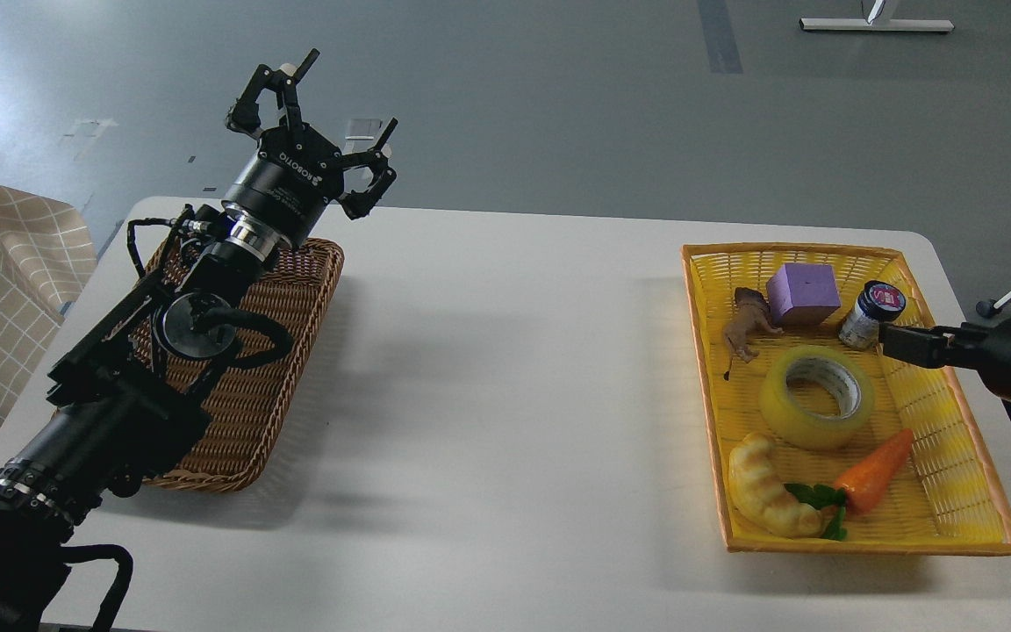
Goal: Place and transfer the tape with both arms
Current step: 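Move the right gripper down toward the tape roll in the yellow tray, then hook the right gripper into the tape roll's hole and close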
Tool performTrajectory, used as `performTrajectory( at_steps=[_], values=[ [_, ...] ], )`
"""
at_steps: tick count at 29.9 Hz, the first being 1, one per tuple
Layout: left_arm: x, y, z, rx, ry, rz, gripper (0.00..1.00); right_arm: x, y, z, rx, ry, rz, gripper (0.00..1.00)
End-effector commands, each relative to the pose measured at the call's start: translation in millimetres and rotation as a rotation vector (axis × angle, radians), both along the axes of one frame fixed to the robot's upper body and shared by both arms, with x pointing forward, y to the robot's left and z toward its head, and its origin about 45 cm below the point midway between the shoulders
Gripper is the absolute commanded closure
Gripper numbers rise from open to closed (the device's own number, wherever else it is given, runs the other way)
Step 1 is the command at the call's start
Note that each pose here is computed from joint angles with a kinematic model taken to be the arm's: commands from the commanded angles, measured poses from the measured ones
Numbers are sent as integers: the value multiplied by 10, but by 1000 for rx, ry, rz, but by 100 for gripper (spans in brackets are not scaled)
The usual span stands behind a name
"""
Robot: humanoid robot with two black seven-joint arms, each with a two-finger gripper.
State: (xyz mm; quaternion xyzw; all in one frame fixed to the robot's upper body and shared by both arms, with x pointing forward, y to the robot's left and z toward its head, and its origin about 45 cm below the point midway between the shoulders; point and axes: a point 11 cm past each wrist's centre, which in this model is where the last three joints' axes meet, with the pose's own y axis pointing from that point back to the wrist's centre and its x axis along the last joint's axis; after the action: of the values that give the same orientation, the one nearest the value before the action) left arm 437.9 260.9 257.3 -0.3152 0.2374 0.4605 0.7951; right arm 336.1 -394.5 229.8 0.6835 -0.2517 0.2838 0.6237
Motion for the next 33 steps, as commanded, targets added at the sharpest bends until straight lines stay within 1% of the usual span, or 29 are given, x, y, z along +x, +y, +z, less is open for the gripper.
performTrajectory(
  at_steps=[1,9,12,14,19,25,29,31,33],
  values=[
    [3,-2,6,2,-1,-1,2,-4,5,-5,1,1,1,6],
    [9,127,55,16,-11,20,2,0,26,-30,-8,-1,9,6],
    [8,136,55,21,-11,20,2,-44,10,-100,-10,17,5,6],
    [6,147,53,21,-11,23,2,-71,2,-144,-16,29,6,9],
    [-6,192,35,29,-6,29,2,-95,20,-234,-24,42,10,9],
    [-9,188,26,28,-4,29,2,-57,69,-408,-7,56,-8,9],
    [-8,191,23,28,-3,30,2,-53,114,-440,-4,58,-5,10],
    [-9,194,28,28,-4,30,2,-45,148,-482,-13,57,4,13],
    [-13,186,17,29,-2,28,2,-44,162,-515,-11,61,2,14]
  ],
)
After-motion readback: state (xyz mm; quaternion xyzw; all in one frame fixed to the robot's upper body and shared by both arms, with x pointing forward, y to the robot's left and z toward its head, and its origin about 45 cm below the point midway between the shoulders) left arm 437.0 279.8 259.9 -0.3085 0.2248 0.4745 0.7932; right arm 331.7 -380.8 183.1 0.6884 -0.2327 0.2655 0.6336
